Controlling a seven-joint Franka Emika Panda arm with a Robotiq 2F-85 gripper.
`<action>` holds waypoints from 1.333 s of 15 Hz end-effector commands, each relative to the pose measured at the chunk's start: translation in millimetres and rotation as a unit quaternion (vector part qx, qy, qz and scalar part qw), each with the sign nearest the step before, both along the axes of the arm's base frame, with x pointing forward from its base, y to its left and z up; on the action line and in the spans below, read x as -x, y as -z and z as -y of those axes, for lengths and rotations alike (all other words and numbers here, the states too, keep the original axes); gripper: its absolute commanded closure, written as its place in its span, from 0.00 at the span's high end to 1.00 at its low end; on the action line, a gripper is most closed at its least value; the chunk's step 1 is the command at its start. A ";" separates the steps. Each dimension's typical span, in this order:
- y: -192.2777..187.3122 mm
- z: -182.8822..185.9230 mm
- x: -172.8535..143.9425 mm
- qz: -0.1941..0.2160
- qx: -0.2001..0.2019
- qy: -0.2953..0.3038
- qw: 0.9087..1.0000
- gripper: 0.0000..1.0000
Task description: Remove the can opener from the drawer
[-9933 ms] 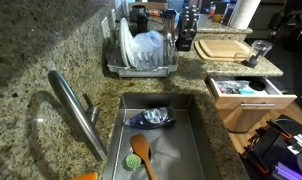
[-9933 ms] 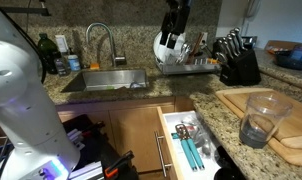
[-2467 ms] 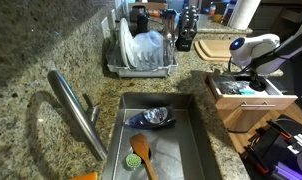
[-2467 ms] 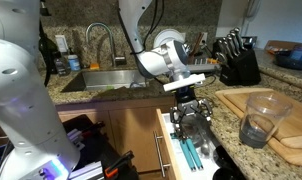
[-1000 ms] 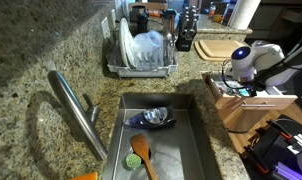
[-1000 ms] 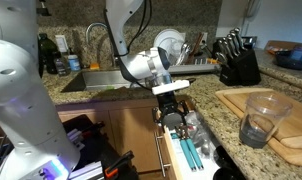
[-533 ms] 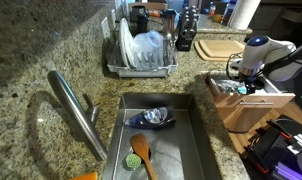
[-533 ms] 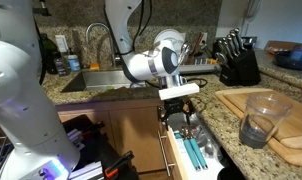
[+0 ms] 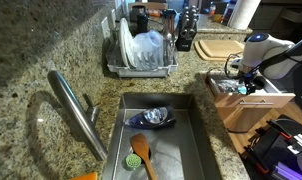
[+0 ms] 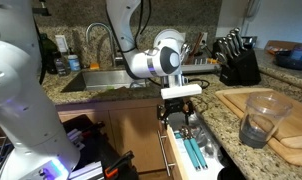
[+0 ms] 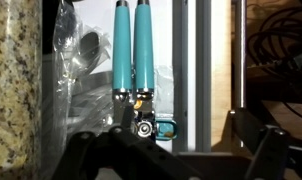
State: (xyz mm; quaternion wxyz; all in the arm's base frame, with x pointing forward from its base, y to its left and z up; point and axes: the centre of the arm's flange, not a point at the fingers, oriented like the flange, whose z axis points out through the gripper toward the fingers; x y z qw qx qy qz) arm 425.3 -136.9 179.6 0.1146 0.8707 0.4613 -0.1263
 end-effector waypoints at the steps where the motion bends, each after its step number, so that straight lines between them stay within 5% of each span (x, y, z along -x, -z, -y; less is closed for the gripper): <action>1: -2.4 0.5 -1.5 0.002 -0.002 0.002 1.000 1.00; 8: 7.3 10.9 -27.7 0.025 -0.024 0.045 0.998 1.00; 20: 8.1 5.6 -27.3 0.031 -0.015 0.051 0.998 1.00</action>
